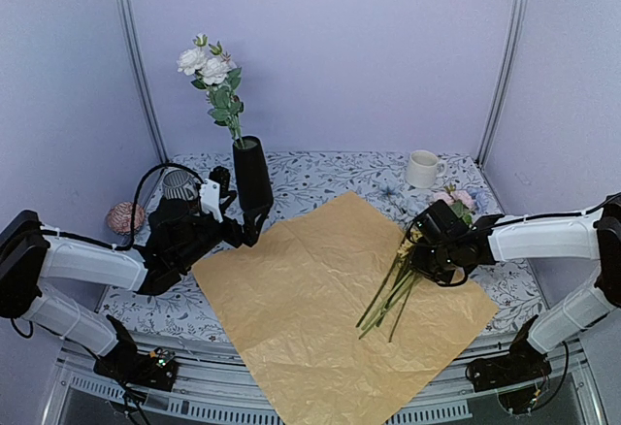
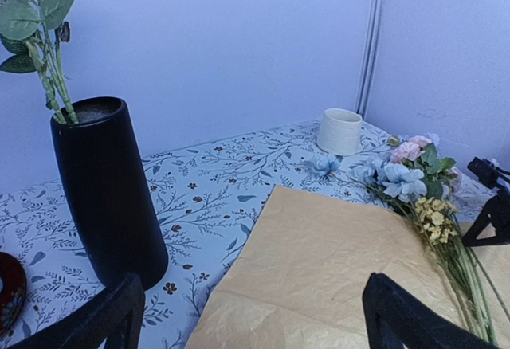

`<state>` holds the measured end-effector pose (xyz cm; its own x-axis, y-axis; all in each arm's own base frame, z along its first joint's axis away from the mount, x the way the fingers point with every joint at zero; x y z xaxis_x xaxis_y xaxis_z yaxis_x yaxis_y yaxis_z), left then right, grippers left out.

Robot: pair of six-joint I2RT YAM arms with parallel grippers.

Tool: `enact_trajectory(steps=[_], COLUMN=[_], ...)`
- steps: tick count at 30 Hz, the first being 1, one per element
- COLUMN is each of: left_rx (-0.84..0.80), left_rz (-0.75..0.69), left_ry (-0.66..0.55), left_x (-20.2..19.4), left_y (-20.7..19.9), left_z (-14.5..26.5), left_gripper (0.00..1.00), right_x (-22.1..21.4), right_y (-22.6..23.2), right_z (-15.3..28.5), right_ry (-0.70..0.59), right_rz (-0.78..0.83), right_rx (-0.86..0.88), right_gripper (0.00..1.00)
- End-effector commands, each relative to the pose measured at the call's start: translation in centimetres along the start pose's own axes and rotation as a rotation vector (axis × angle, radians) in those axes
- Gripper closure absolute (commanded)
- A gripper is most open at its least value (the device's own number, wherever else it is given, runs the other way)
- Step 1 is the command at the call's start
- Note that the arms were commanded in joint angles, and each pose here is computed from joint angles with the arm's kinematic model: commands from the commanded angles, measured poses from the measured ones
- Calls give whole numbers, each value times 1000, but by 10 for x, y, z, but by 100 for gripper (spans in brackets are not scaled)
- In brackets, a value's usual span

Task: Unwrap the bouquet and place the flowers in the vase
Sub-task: Pick up the fake flower from the flattened wrapping paper.

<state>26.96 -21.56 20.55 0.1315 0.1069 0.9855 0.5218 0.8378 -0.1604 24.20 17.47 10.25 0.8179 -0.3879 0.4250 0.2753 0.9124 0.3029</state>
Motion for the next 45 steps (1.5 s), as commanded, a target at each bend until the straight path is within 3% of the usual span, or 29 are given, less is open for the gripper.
enact_trajectory(steps=[1,8,16,28,37,45], left_rx=[-24,-27,-31,-34,-36,-41], left_rz=[-3,-5,-5,-6,-6,-7], left_ry=[-5,-2,0,-1,1,2], left_x=[4,4,3,4,4,3], left_y=[-6,-6,-7,-7,-8,-8], left_z=[-4,-5,-5,-5,-5,-5], left_gripper=[2,3,3,3,3,3], right_x=[-1,-1,1,20,47,68], right_y=[-4,-4,-3,-6,4,21], right_z=[-6,-10,-7,31,70,112], right_ry=[5,6,0,-120,-285,-472], right_rz=[-13,-11,-17,-75,-29,106], right_rx=[-35,-39,-42,-3,100,297], right_gripper=[76,77,89,97,97,97])
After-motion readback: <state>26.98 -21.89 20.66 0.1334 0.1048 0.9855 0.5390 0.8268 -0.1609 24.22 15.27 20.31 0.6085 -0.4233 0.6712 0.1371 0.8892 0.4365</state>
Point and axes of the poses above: each gripper's point midway between its finger pads, its own z axis back along the fingers, its own y axis along the line the jaws close on, x = y × z, the point moved 6 cm from there along z, back along the fingers, and after that the axes turned 5 degrees about z, right-handed, at the moved point
